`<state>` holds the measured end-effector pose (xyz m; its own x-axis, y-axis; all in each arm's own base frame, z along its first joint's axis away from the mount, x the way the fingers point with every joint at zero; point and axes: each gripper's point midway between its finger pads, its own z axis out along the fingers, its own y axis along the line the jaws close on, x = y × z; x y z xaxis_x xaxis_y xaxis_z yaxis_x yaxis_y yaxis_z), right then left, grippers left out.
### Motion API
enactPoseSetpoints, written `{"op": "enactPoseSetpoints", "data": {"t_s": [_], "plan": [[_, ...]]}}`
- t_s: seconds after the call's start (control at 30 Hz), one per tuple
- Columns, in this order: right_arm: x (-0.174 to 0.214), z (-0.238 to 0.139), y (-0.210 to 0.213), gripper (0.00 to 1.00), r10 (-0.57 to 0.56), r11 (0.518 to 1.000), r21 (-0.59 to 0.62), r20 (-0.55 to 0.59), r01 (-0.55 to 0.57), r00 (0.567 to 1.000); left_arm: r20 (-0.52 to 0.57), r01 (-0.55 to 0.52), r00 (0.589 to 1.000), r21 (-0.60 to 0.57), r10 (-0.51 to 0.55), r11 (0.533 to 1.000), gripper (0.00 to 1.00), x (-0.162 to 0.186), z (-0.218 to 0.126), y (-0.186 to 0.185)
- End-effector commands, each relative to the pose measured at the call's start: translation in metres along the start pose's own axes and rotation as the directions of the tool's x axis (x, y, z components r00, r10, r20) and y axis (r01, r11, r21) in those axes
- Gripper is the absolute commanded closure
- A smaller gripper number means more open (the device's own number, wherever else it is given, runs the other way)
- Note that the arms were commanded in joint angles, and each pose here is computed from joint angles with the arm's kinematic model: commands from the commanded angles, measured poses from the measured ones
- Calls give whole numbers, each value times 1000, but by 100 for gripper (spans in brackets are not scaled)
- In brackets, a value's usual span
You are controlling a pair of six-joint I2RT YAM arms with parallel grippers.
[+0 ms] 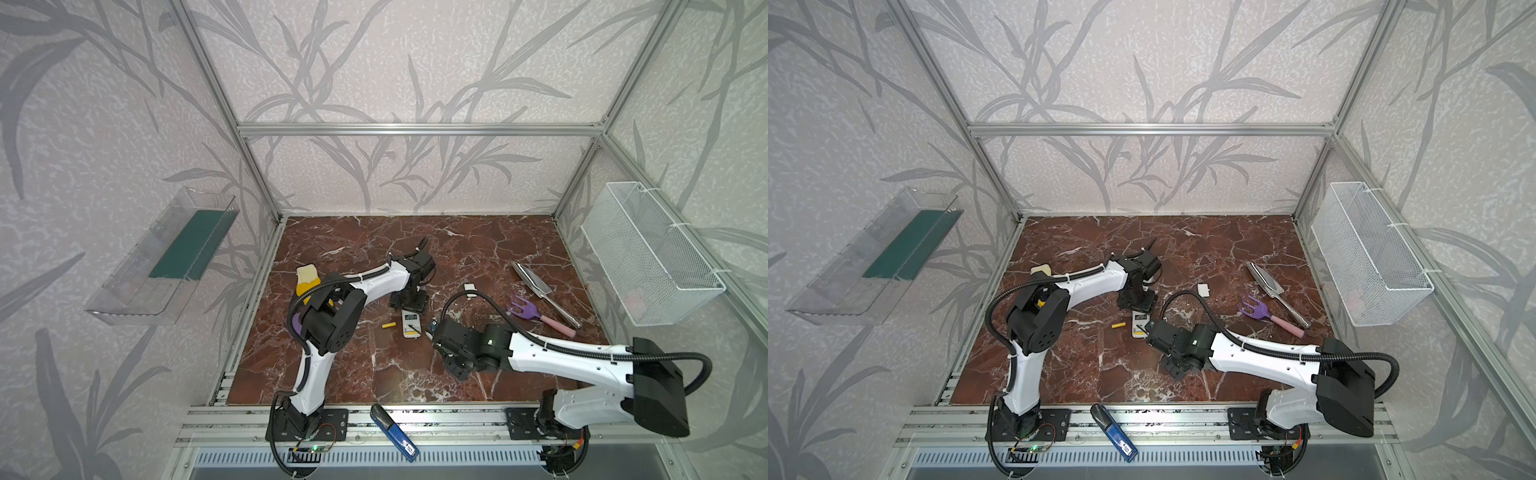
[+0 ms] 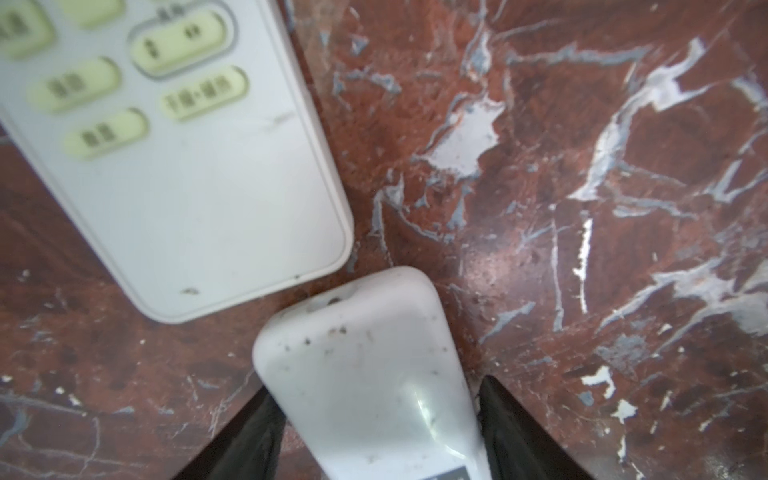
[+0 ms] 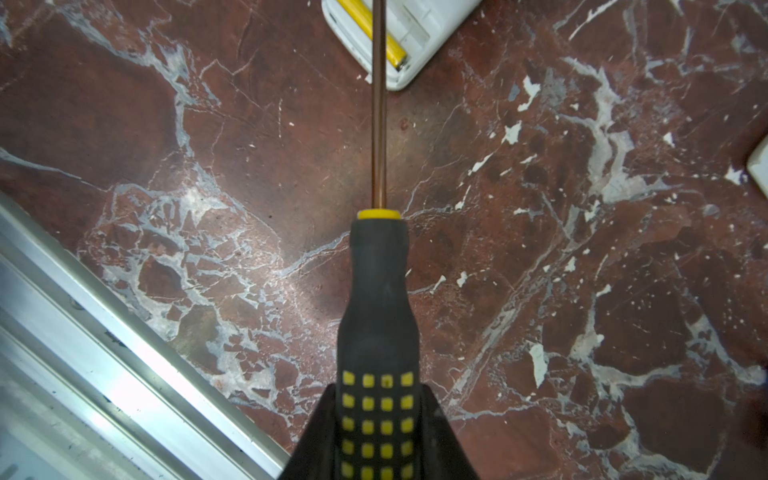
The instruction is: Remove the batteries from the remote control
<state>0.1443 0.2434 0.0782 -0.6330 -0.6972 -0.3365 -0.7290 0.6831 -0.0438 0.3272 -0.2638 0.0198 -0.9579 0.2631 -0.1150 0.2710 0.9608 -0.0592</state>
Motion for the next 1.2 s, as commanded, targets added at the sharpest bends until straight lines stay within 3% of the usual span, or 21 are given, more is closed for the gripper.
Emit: {"op": "enactPoseSetpoints", "data": {"t_s": [0.0,0.47,1.17], "plan": [[-2,4,11,100,1,999,-41,-3,-1,1000,-11,12,1000,-19,-12,1000,21,8,-10,7],[-8,25,31,100,70,992,-101,-55,-76,996,42,-18,999,-15,19,1000,20,-9,-31,3],[8,13,-8,100,154,987,47,-65,-151,986,36,-34,999,-30,35,999,19,-6,-28,6]]}}
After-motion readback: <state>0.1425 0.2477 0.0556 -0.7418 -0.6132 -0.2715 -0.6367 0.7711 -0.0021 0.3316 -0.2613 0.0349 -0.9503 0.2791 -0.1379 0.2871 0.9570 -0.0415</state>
